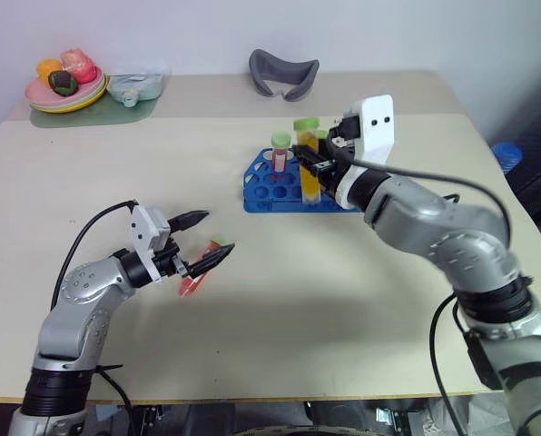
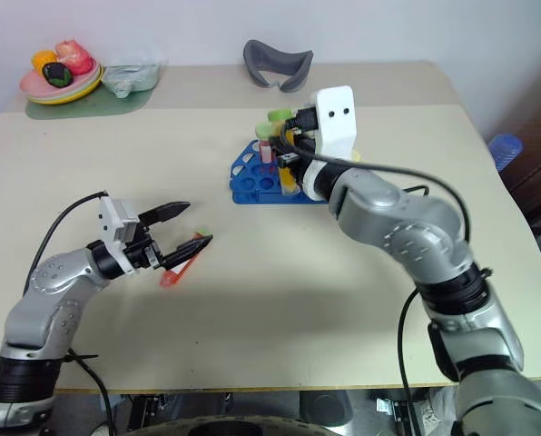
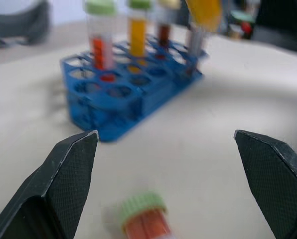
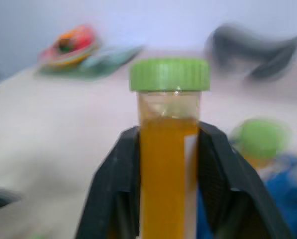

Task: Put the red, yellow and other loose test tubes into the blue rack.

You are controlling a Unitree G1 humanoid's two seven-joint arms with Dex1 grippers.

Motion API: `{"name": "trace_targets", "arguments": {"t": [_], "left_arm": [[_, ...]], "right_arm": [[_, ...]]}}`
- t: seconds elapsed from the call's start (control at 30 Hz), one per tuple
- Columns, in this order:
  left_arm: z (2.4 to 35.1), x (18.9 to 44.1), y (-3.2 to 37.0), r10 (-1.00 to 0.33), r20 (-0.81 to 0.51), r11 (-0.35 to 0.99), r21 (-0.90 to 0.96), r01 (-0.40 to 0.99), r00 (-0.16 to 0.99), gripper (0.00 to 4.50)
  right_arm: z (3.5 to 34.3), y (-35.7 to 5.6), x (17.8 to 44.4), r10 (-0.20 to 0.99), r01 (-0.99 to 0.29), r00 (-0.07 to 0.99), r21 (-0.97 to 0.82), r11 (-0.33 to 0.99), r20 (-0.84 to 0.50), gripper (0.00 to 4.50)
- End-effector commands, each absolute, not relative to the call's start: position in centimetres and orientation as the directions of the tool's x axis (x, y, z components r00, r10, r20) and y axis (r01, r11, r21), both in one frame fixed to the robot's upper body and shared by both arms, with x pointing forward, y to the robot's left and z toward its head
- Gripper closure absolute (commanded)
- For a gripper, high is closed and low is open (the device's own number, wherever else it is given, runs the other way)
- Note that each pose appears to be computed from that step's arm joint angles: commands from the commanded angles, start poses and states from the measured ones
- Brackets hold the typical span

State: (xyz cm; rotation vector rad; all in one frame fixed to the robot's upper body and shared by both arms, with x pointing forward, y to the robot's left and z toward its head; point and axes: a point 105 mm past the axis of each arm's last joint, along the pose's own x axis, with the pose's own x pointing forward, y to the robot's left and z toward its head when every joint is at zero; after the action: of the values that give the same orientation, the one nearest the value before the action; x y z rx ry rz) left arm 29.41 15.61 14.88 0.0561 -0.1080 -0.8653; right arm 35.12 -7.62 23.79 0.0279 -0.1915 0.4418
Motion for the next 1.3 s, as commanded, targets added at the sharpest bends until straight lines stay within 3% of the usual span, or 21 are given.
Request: {"name": "trace_targets", "arguments": {"t": [0.03,0.23,0.67,1.17,1.3], "left_arm": [[15.9,29.4,15.6,-0.758,0.102,0.652,0.107,0.75,0.644,0.0],[16.5,29.0,14.7,-0.773,0.092,0.634,0.118,0.764,0.627,0.0],[17.7,28.7,14.1,-0.773,0.082,0.634,0.114,0.765,0.629,0.0],[17.5,28.4,14.2,-0.78,0.066,0.625,0.11,0.772,0.622,0.0],[17.6,28.4,14.1,-0.779,0.063,0.626,0.111,0.772,0.624,0.0]], "right_arm": [[24.7,-8.1,35.3,0.353,-0.364,0.851,-0.047,0.93,0.388,3.3],[22.7,-8.0,35.7,0.323,-0.327,0.829,-0.074,0.942,0.456,3.3],[18.8,-8.6,37.0,0.257,-0.279,0.865,-0.013,0.96,0.43,3.3],[17.9,-8.6,38.4,0.234,-0.251,0.868,-0.021,0.968,0.438,3.3],[18.0,-8.2,38.0,0.271,-0.294,0.85,-0.02,0.955,0.452,3.3]]}}
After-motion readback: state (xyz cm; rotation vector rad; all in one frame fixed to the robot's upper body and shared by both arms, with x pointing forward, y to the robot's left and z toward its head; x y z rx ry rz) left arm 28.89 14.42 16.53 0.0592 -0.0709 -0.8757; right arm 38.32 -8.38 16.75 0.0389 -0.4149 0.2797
